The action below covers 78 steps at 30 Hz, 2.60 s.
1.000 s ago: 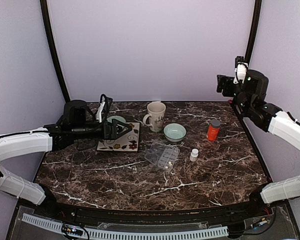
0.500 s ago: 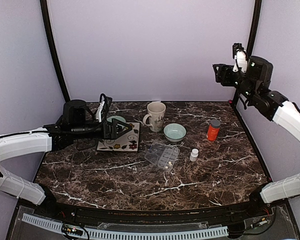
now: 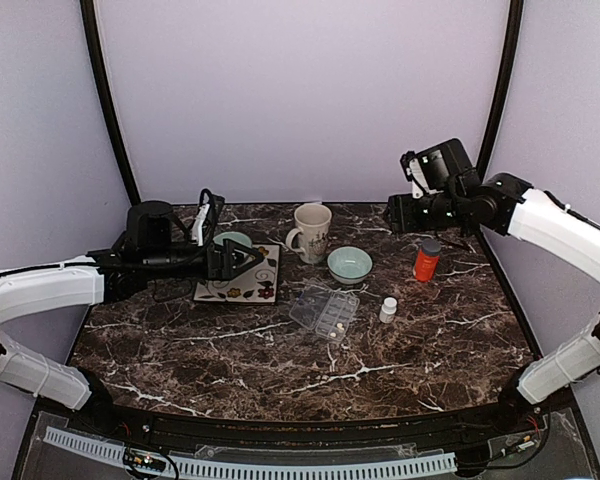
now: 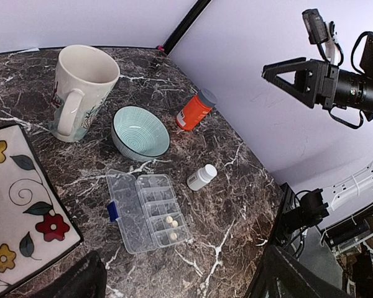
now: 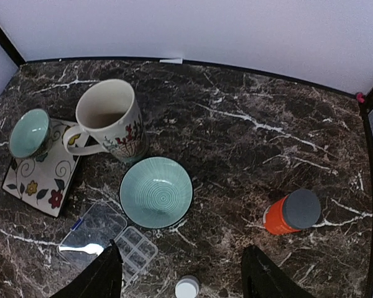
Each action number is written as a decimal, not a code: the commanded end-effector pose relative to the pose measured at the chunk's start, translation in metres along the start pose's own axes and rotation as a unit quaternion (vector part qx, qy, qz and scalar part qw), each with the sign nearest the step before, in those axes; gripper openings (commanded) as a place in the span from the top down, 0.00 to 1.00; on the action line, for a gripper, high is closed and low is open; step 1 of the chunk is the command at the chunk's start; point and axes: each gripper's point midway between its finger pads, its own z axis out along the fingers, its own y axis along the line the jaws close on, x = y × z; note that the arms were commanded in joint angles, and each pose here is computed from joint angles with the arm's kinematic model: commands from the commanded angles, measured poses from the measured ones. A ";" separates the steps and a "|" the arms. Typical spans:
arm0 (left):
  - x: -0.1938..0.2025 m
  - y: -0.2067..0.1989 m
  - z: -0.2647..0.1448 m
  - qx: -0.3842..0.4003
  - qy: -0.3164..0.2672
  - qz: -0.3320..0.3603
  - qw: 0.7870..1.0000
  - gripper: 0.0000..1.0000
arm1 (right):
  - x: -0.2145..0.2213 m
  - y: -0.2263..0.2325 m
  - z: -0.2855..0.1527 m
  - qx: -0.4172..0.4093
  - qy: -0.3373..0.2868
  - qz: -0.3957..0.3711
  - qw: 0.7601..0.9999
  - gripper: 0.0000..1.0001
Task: Sort the pills into containers
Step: Pick up the pill bottle from the center of the board.
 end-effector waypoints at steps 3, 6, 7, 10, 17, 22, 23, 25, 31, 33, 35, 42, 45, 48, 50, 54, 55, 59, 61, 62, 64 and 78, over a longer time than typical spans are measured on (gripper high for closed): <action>-0.004 -0.004 -0.001 0.013 -0.011 0.019 1.000 0.10 | 0.060 0.009 0.013 -0.001 0.116 0.028 0.993 0.35; -0.002 -0.004 -0.001 0.016 -0.007 0.019 1.000 0.10 | 0.086 0.014 0.022 -0.007 0.163 0.035 0.986 0.35; -0.001 -0.004 -0.001 0.016 -0.007 0.019 1.000 0.10 | 0.095 0.015 0.024 -0.007 0.177 0.036 0.984 0.35; 0.001 -0.004 -0.002 0.018 -0.007 0.020 1.000 0.10 | 0.114 0.019 0.029 -0.015 0.207 0.039 0.977 0.36; 0.005 -0.004 -0.004 0.019 -0.007 0.018 1.000 0.10 | 0.148 0.026 0.039 -0.021 0.262 0.037 0.964 0.37; 0.007 -0.003 -0.005 0.020 -0.007 0.016 1.000 0.10 | 0.165 0.024 0.045 -0.014 0.280 0.036 0.959 0.38; 0.008 -0.003 -0.006 0.020 -0.007 0.016 1.000 0.10 | 0.167 0.023 0.046 -0.013 0.283 0.035 0.958 0.38; 0.009 -0.002 -0.006 0.020 -0.005 0.014 1.000 0.10 | 0.174 0.021 0.048 -0.007 0.290 0.032 0.956 0.38; 0.010 -0.002 -0.005 0.021 -0.004 0.012 1.000 0.10 | 0.189 0.018 0.056 0.002 0.308 0.026 0.951 0.38; 0.011 -0.002 -0.005 0.021 -0.004 0.013 1.000 0.11 | 0.193 0.018 0.059 0.003 0.313 0.024 0.950 0.38; 0.011 -0.002 -0.005 0.021 -0.003 0.012 1.000 0.11 | 0.195 0.017 0.062 0.006 0.314 0.022 0.949 0.38; 0.012 -0.003 -0.006 0.022 -0.002 0.014 1.000 0.11 | 0.201 0.014 0.071 0.012 0.322 0.017 0.947 0.38; 0.012 -0.003 -0.006 0.022 -0.001 0.014 1.000 0.11 | 0.200 0.011 0.073 0.015 0.322 0.017 0.947 0.38; 0.013 -0.002 -0.005 0.022 0.000 0.014 1.000 0.11 | 0.201 0.007 0.075 0.018 0.324 0.017 0.946 0.38; 0.013 -0.002 -0.005 0.022 0.001 0.015 1.000 0.11 | 0.202 0.005 0.076 0.019 0.326 0.017 0.945 0.38; 0.013 -0.002 -0.004 0.022 0.001 0.016 1.000 0.11 | 0.204 0.003 0.080 0.018 0.330 0.017 0.944 0.39; 0.012 -0.001 -0.003 0.022 0.001 0.017 1.000 0.11 | 0.206 0.003 0.081 0.017 0.333 0.018 0.943 0.39; 0.013 -0.001 -0.002 0.021 0.003 0.018 1.000 0.11 | 0.209 0.002 0.083 0.014 0.339 0.018 0.941 0.40; 0.013 0.000 -0.002 0.020 0.003 0.018 1.000 0.11 | 0.211 0.002 0.085 0.012 0.341 0.018 0.940 0.41; 0.012 0.000 -0.001 0.019 0.003 0.019 1.000 0.11 | 0.211 0.002 0.086 0.012 0.342 0.017 0.940 0.41; 0.013 0.001 -0.001 0.018 0.004 0.019 1.000 0.11 | 0.212 0.002 0.087 0.011 0.344 0.018 0.939 0.44; 0.013 0.004 0.006 0.016 0.011 0.019 1.000 0.11 | 0.217 -0.003 0.093 0.005 0.354 0.022 0.935 0.50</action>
